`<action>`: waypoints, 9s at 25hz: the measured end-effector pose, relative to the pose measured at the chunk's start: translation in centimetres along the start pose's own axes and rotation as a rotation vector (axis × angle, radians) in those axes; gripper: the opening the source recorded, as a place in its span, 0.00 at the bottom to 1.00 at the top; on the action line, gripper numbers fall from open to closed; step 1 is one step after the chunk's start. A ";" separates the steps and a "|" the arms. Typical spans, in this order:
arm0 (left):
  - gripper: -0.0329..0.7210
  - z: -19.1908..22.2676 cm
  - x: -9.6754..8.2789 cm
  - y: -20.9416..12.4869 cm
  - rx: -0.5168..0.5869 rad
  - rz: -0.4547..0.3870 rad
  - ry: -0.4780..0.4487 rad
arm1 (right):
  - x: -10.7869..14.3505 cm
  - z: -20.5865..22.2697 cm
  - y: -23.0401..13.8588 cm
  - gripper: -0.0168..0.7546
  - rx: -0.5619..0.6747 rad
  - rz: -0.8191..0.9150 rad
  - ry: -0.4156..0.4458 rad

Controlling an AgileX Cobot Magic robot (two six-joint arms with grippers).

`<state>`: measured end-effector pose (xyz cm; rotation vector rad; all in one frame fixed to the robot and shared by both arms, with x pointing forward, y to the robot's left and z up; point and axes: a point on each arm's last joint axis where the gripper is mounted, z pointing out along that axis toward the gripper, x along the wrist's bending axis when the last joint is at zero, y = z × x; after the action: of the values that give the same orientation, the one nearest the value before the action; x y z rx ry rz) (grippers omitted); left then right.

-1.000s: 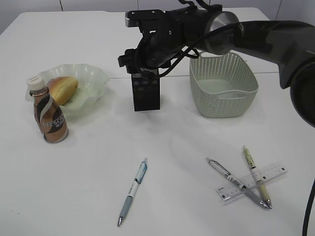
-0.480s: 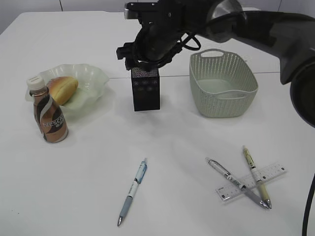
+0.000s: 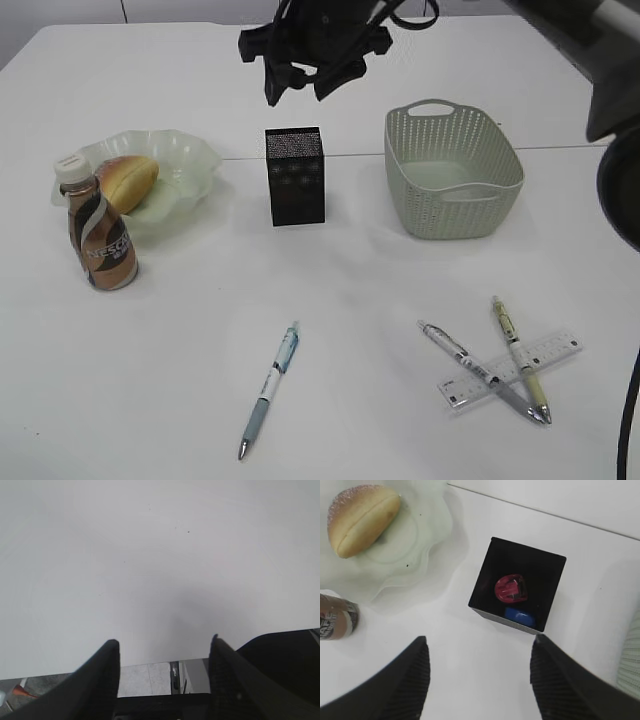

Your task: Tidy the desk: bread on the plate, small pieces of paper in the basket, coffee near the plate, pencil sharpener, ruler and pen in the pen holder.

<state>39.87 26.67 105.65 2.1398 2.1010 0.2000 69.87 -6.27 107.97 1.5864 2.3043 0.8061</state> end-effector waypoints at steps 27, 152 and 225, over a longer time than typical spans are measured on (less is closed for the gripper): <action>0.60 0.0 -0.2 0.3 -0.036 0.056 -0.022 | -1.6 -16.6 -9.9 0.62 0.113 -0.078 -0.174; 0.60 -0.1 -1.3 -0.3 -0.002 0.204 -0.018 | -12.2 -2.0 -21.3 0.62 0.464 1.284 -0.693; 0.60 -0.1 -1.4 0.1 -0.047 0.202 -0.024 | -16.1 -0.8 -22.4 0.62 0.545 1.430 -0.573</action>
<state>39.95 25.27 105.74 2.3125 1.8475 0.2407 58.11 -27.11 94.27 3.1029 0.7368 -0.2174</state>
